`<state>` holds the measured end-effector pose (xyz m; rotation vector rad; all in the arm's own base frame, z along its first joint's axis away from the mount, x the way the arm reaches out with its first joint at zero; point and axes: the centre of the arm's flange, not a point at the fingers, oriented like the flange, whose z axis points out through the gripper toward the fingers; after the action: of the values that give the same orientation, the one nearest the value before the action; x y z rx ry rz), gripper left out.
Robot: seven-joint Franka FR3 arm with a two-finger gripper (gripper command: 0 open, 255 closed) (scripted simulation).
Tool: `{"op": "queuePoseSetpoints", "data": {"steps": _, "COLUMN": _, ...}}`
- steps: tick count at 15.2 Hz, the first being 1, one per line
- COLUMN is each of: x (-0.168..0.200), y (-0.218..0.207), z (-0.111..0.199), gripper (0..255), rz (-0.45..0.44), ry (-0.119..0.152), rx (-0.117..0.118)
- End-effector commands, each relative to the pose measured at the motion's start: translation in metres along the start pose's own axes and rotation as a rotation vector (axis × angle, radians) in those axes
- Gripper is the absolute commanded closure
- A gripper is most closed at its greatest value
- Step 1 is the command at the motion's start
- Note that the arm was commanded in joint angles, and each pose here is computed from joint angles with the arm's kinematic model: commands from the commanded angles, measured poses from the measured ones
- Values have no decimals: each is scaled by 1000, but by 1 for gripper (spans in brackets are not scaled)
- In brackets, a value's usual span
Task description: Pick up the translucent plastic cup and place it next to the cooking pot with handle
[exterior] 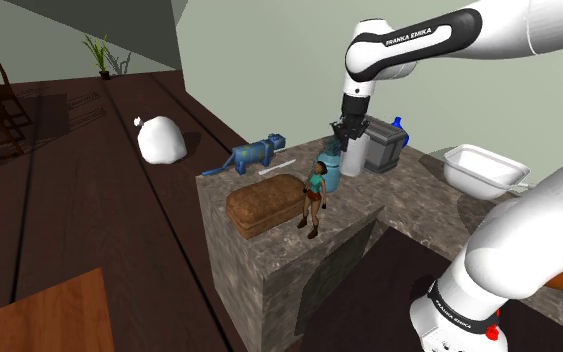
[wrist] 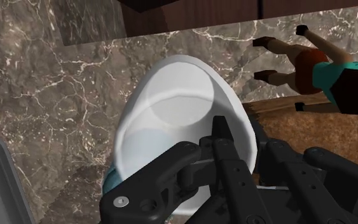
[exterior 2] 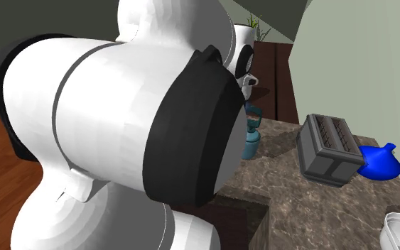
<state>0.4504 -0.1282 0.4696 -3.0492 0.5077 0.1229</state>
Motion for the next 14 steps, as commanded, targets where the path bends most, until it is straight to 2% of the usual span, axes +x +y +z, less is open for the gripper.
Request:
{"op": "queuePoseSetpoints", "data": {"steps": 1, "x": -1, "y": 0, "z": -11, "gripper": 255, "rz": 0, "ry": 0, "rx": 0}}
{"op": "queuePoseSetpoints", "data": {"steps": 4, "x": -2, "y": -1, "z": -26, "gripper": 255, "rz": 0, "ry": 0, "rx": 0}}
{"op": "queuePoseSetpoints", "data": {"steps": 14, "x": -80, "y": 105, "z": -23, "gripper": 255, "rz": 0, "ry": 0, "rx": 0}}
